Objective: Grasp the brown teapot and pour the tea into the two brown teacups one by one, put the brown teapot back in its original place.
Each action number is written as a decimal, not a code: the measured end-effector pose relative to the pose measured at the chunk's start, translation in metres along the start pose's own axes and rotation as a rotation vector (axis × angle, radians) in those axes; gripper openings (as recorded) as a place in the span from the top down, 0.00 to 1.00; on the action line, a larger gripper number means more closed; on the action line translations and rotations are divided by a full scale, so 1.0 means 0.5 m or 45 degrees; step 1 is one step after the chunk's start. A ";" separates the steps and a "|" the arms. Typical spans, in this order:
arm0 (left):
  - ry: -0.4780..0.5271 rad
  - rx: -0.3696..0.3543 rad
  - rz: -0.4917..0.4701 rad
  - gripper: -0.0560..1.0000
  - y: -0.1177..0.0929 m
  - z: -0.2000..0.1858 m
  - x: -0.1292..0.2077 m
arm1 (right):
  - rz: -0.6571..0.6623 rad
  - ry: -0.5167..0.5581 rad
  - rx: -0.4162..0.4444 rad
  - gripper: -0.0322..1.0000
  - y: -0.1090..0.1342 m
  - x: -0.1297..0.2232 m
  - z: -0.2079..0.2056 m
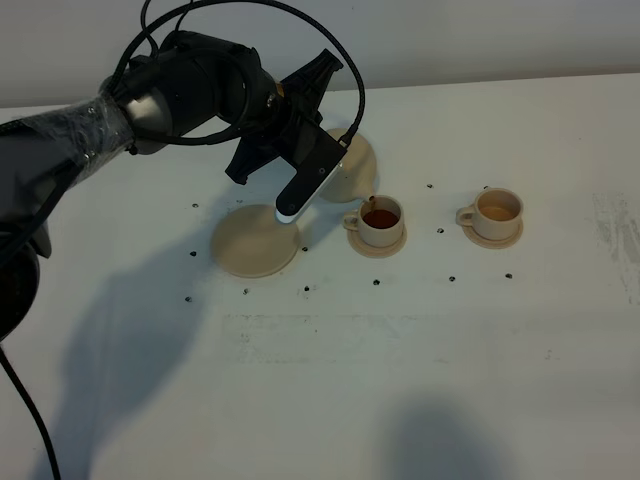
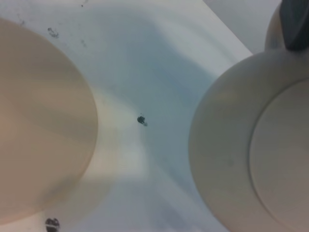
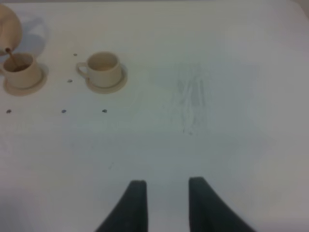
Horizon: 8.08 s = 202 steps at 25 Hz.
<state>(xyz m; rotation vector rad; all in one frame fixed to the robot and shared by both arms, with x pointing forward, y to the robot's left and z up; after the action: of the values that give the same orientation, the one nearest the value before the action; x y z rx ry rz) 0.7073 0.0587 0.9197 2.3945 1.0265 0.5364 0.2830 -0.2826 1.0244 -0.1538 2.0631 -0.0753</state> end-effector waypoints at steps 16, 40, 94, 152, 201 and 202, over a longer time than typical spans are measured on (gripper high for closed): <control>0.010 0.003 0.035 0.84 0.002 0.000 -0.005 | 0.000 0.000 0.000 0.75 0.000 0.000 0.000; 0.027 -0.025 0.055 0.84 0.008 0.000 -0.001 | 0.000 0.000 0.000 0.75 0.000 0.000 0.000; 0.023 -0.034 0.104 0.84 0.013 0.000 -0.010 | 0.000 0.000 0.000 0.75 0.000 0.000 0.000; 0.022 0.027 -0.156 0.84 -0.006 0.000 0.001 | 0.000 0.000 0.000 0.75 0.000 0.000 0.000; 0.077 0.529 -1.996 0.84 -0.108 -0.186 -0.121 | 0.000 0.002 0.001 0.75 0.000 0.001 0.000; 0.083 0.538 -1.998 0.84 -0.112 -0.184 -0.127 | 0.001 0.001 0.000 0.75 0.000 0.001 0.000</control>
<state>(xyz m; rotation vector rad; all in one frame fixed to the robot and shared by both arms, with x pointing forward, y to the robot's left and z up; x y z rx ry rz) 0.5870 0.0699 0.9525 1.0996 2.6635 -0.2263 0.2831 -0.2826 1.0241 -0.1535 2.0641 -0.0749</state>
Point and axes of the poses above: a point on each arm's last joint axis where the gripper is mounted, z pointing out along that axis toward the gripper, y along the wrist's bending axis when the last joint is at zero, x = y × z, the point moved 6 cm from there along z, pointing out along that axis toward the gripper, and after that the axes turned 10 degrees about -z, right-handed, at the moved point
